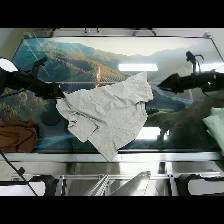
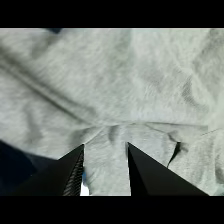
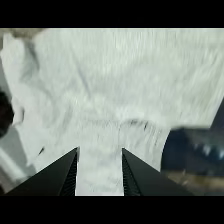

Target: Fold the shirts.

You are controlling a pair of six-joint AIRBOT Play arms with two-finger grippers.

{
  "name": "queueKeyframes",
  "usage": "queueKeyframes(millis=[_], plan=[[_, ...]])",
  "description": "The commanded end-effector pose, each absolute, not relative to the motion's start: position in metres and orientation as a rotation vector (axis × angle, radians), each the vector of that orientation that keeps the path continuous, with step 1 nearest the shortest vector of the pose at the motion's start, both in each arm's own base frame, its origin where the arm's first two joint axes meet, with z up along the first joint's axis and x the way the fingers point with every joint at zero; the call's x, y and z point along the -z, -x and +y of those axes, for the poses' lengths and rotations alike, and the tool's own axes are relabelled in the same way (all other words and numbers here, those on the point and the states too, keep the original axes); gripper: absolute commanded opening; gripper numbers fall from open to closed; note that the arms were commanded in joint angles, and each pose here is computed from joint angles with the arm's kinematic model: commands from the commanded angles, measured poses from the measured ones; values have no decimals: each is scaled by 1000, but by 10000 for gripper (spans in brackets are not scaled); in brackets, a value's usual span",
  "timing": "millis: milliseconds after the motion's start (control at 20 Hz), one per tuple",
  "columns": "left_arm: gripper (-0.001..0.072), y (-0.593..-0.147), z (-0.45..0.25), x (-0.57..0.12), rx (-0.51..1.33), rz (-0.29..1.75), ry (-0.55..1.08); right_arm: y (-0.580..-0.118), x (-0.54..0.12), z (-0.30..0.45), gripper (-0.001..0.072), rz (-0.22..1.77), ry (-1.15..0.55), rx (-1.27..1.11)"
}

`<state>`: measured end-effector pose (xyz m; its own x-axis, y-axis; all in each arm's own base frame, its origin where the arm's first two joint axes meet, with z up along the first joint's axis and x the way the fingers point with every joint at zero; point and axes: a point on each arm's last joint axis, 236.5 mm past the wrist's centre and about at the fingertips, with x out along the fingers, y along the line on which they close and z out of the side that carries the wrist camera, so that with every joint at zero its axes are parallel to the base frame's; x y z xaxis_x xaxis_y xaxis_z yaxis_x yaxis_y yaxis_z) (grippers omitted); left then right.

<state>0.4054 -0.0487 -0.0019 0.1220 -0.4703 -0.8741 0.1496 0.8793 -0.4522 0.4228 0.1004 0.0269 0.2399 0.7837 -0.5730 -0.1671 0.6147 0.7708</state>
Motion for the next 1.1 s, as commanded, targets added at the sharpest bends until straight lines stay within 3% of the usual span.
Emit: queueKeyframes(millis=[0, 200, 300, 500, 800, 850, 900, 950, 1000, 1050], plan=[[293, -396, -10, 8, 391, 1396, 359, -356, -10, 113, 320, 1291, -746, -693], [293, -390, 30, 36, 263, 1367, 479, -293, 38, 131, 329, 1346, -841, -496], [293, -401, 41, 36, 225, 1306, 526, -269, 57, 140, 465, 1394, -872, -442], [294, -423, 49, 33, 186, 1212, 561, -248, 93, 167, 464, 1454, -869, -388], [294, -437, 49, 53, 222, 1279, 605, -252, 125, 222, 462, 1472, -946, -386], [294, -441, 50, 58, 220, 1289, 615, -257, 125, 226, 402, 1449, -972, -397], [294, -445, 51, 63, 215, 1300, 631, -265, 123, 229, 190, 1413, -997, -411], [294, -450, 53, 68, 209, 1304, 648, -271, 120, 231, 76, 1386, -1017, -421], [295, -458, 51, 70, 219, 1295, 678, -274, 118, 232, 20, 1368, -1016, -430], [295, -467, 45, 69, 239, 1276, 726, -275, 118, 232, 19, 1364, -1015, -432]])
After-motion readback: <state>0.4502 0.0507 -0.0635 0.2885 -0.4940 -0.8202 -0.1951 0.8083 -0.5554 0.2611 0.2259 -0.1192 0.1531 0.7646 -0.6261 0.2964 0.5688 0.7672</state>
